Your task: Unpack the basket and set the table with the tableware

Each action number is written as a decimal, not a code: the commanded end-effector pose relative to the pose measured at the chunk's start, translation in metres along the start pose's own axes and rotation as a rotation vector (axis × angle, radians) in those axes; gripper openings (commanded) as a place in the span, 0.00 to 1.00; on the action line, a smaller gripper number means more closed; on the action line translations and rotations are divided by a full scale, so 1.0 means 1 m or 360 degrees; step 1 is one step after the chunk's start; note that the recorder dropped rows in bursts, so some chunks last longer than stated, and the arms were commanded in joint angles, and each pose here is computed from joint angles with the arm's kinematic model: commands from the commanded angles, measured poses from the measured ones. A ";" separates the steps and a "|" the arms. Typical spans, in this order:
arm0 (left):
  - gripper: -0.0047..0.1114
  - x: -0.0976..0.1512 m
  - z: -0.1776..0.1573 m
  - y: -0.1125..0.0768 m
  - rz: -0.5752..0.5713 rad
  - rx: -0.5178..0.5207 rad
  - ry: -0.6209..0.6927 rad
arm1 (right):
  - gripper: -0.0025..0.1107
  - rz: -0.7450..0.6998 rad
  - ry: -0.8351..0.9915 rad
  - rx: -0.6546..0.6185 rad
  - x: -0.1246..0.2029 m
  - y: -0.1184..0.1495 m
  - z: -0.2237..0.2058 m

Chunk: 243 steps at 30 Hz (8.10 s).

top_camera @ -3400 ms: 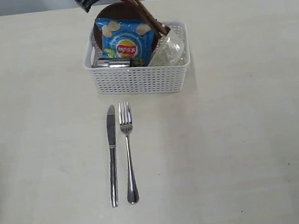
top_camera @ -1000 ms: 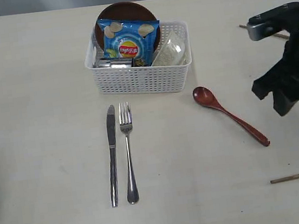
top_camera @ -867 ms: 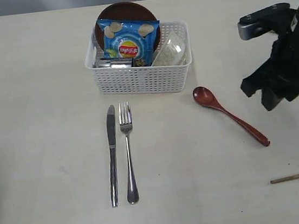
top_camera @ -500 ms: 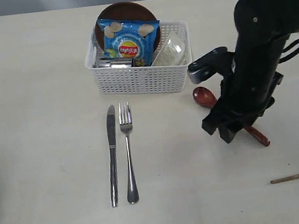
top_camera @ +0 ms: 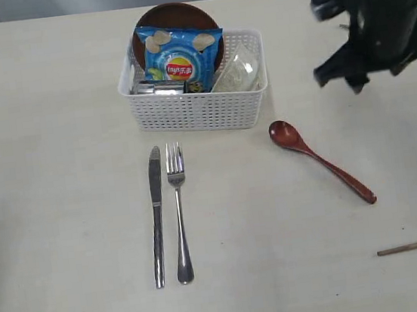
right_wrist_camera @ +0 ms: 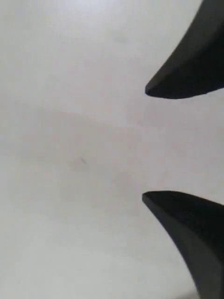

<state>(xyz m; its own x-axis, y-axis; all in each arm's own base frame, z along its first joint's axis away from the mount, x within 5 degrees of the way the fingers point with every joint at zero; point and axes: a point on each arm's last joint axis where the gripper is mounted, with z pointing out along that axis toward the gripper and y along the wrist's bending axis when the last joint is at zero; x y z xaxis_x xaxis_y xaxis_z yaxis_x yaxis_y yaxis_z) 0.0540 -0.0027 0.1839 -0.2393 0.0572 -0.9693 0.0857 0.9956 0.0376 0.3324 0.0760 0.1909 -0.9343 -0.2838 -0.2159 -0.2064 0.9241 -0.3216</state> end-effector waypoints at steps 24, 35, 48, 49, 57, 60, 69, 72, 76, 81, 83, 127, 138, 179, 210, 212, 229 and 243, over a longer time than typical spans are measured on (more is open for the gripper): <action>0.04 0.000 0.000 0.000 0.0008 -0.0007 -0.0015 | 0.02 0.0803 -0.0214 0.0119 -0.061 -0.168 0.145; 0.04 0.000 0.000 0.000 0.0008 -0.0007 -0.0015 | 0.02 0.0699 0.0014 0.0059 -0.049 -0.157 0.162; 0.04 0.000 0.000 0.000 0.0008 -0.0007 -0.0015 | 0.02 0.0925 -0.0426 -0.0050 -0.065 -0.190 0.128; 0.04 0.000 0.000 0.000 0.0008 -0.0007 -0.0015 | 0.02 0.0945 -0.0450 -0.0052 -0.063 -0.192 0.137; 0.04 0.000 0.000 0.000 0.0008 -0.0007 -0.0015 | 0.02 0.0964 -0.0280 -0.0117 -0.053 -0.175 0.177; 0.04 0.000 0.000 0.000 0.0008 -0.0007 -0.0015 | 0.02 0.0900 -0.0135 -0.0138 -0.048 -0.167 0.177; 0.04 0.000 0.000 0.000 0.0019 -0.0011 -0.0015 | 0.02 0.0712 0.0003 -0.0175 -0.044 -0.152 0.152; 0.04 0.000 0.000 0.000 0.0019 -0.0011 -0.0015 | 0.02 0.0610 -0.0029 -0.0219 -0.039 -0.142 0.142; 0.04 0.000 0.000 0.000 0.0019 -0.0011 -0.0015 | 0.02 0.0573 0.0020 -0.0283 -0.031 -0.131 0.143; 0.04 0.000 0.000 0.000 0.0019 -0.0011 -0.0015 | 0.05 0.0847 -0.0036 -0.0254 -0.032 -0.142 0.136; 0.04 0.000 0.000 0.000 0.0019 -0.0011 -0.0015 | 0.14 0.0905 -0.0078 -0.0259 -0.034 -0.145 0.133; 0.04 0.000 0.000 0.000 0.0019 -0.0011 -0.0015 | 0.02 0.1078 0.0336 -0.0635 -0.044 -0.118 0.193; 0.04 0.000 0.000 0.000 0.0019 -0.0011 -0.0015 | 0.05 0.0041 0.0088 -0.0526 -0.066 -0.147 0.136; 0.04 0.000 0.000 0.000 0.0019 -0.0011 -0.0015 | 0.02 -0.0643 0.0255 -0.0285 -0.053 -0.126 0.208; 0.04 0.000 0.000 0.000 0.0019 -0.0011 -0.0015 | 0.02 -0.0130 -0.0272 0.0269 -0.090 -0.180 0.151; 0.04 0.000 0.000 0.000 0.0019 -0.0011 -0.0015 | 0.02 -0.0172 -0.0251 0.0271 -0.088 -0.176 0.164; 0.04 0.000 0.000 0.000 0.0019 -0.0011 -0.0015 | 0.02 -0.0576 0.0192 -0.0520 -0.062 -0.109 0.186; 0.04 0.000 0.000 0.000 0.0019 -0.0011 -0.0015 | 0.02 -0.0414 0.0045 -0.0676 -0.062 -0.126 0.056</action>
<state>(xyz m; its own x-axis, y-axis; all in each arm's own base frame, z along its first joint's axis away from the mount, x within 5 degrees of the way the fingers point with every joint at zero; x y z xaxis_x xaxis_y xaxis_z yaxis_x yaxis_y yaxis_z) 0.0540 -0.0024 0.1840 -0.2380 0.0684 -0.9689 0.0846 0.9952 0.0495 0.4393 -0.0379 0.1765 -0.8313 -0.5334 -0.1559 -0.5432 0.8393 0.0248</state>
